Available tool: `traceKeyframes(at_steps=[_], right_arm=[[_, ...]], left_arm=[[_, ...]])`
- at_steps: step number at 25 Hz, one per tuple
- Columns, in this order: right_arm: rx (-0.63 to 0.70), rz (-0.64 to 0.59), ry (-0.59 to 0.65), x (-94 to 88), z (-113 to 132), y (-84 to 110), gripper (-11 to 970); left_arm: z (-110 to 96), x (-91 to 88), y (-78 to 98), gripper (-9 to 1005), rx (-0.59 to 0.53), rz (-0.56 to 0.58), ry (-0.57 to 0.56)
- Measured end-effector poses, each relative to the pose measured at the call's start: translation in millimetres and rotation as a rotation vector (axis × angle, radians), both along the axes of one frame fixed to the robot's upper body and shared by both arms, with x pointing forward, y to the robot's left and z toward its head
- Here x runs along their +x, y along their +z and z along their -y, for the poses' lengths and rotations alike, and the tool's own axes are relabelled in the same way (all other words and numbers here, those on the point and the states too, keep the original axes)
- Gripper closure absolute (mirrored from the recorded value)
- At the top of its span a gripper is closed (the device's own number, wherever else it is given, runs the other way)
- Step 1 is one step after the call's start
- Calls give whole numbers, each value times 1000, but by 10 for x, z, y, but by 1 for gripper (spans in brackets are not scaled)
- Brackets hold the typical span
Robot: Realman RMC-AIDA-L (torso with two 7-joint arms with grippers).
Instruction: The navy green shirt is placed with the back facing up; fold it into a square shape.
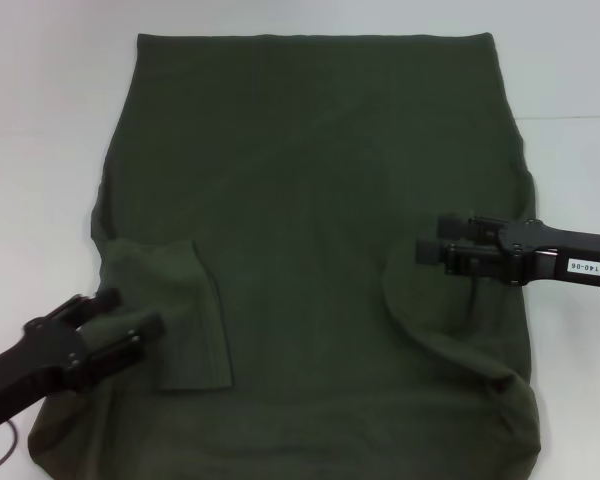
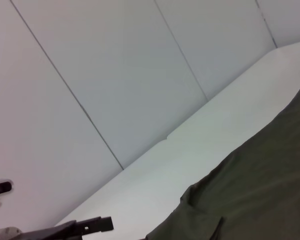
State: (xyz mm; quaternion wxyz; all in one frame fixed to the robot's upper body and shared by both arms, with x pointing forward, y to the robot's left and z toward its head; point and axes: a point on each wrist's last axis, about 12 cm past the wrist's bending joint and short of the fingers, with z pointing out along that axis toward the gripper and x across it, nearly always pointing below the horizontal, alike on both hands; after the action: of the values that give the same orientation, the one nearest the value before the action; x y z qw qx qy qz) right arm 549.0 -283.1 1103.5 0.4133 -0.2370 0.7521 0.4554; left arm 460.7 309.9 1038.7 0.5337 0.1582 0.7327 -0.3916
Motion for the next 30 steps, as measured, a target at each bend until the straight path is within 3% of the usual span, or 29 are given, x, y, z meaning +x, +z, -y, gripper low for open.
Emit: traceKeyframes(at_steps=[20, 30], right_arm=[[-71, -12, 24, 131, -108, 10, 93], [-64, -4, 17, 152, -108, 31, 94]], left_arm=[[-506, -417, -144, 105, 57, -155, 167], [-525, -474, -232, 109, 100, -207, 176]])
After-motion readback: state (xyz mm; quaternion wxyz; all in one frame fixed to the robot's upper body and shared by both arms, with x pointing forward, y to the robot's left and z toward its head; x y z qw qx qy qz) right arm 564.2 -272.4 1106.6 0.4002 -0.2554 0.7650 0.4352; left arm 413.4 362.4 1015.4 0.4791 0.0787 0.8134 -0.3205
